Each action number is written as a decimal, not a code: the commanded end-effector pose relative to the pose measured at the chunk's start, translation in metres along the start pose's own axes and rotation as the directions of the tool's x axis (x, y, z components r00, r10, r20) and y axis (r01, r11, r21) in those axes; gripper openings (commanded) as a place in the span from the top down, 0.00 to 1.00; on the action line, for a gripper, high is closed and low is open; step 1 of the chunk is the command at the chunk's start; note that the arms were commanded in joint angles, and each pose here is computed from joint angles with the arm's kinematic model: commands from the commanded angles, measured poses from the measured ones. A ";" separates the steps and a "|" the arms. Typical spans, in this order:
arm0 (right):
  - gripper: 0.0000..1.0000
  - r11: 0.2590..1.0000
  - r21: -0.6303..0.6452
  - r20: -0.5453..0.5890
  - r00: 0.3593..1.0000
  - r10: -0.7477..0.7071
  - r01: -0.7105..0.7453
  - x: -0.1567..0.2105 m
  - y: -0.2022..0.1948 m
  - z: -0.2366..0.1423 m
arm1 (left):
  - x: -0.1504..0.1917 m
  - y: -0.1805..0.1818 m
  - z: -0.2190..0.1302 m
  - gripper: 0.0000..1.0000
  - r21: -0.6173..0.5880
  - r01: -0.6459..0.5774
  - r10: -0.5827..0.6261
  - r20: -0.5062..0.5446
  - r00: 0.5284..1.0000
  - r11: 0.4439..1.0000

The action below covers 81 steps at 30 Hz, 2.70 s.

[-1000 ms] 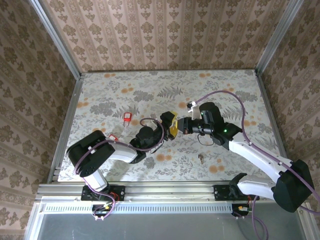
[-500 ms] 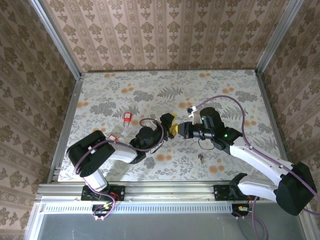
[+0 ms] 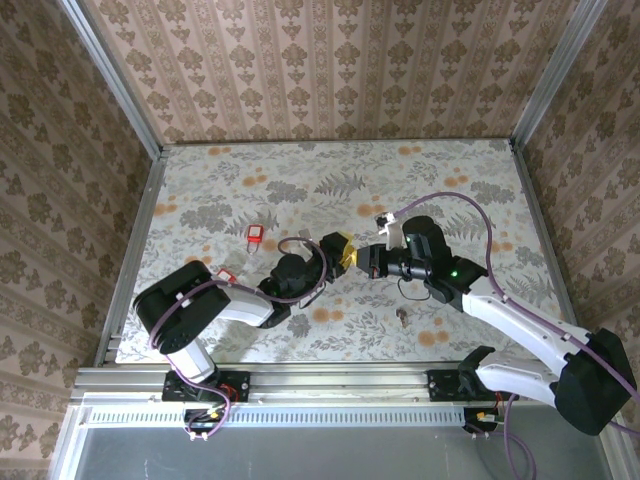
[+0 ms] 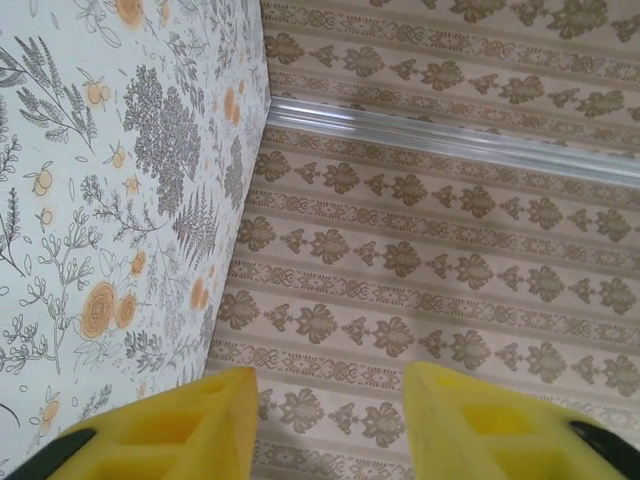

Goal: Unlock with the key

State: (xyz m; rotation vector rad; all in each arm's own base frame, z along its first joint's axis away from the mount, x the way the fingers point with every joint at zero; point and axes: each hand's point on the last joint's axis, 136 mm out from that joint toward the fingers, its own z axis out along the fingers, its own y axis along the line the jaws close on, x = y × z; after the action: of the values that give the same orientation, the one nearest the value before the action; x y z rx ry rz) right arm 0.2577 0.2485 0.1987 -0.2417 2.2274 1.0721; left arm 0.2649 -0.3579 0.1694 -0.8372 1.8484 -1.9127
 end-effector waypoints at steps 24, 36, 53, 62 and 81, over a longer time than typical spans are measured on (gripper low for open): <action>0.64 0.999 -0.030 -0.048 0.998 -0.033 0.031 0.014 0.000 0.002 | -0.004 -0.050 -0.006 1.00 0.142 -0.163 0.163 0.015 0.987 0.976; 0.13 0.923 -0.364 0.083 0.983 0.166 -0.126 -0.041 0.040 -0.013 | 0.001 -0.102 -0.021 1.00 0.183 -0.649 0.648 0.069 0.758 0.739; 0.35 0.801 -0.583 0.103 0.965 0.241 -0.137 -0.034 0.070 -0.008 | -0.001 -0.138 -0.046 1.00 0.243 -0.728 0.689 0.234 0.686 0.641; 0.49 0.767 -0.623 0.072 0.964 0.256 -0.157 -0.029 0.078 -0.001 | -0.007 -0.139 -0.051 1.00 0.224 -0.720 0.660 0.290 0.693 0.657; 0.63 0.722 -0.672 0.017 0.971 0.237 -0.164 -0.018 0.096 0.002 | -0.017 -0.140 -0.069 1.00 0.158 -0.746 0.657 0.380 0.651 0.647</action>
State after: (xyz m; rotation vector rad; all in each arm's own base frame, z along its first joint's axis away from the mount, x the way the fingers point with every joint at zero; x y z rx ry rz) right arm 0.2429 0.3055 0.2572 -0.1523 1.7692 1.9073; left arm 0.2569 -0.2922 0.2959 -0.1743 1.4031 -1.4193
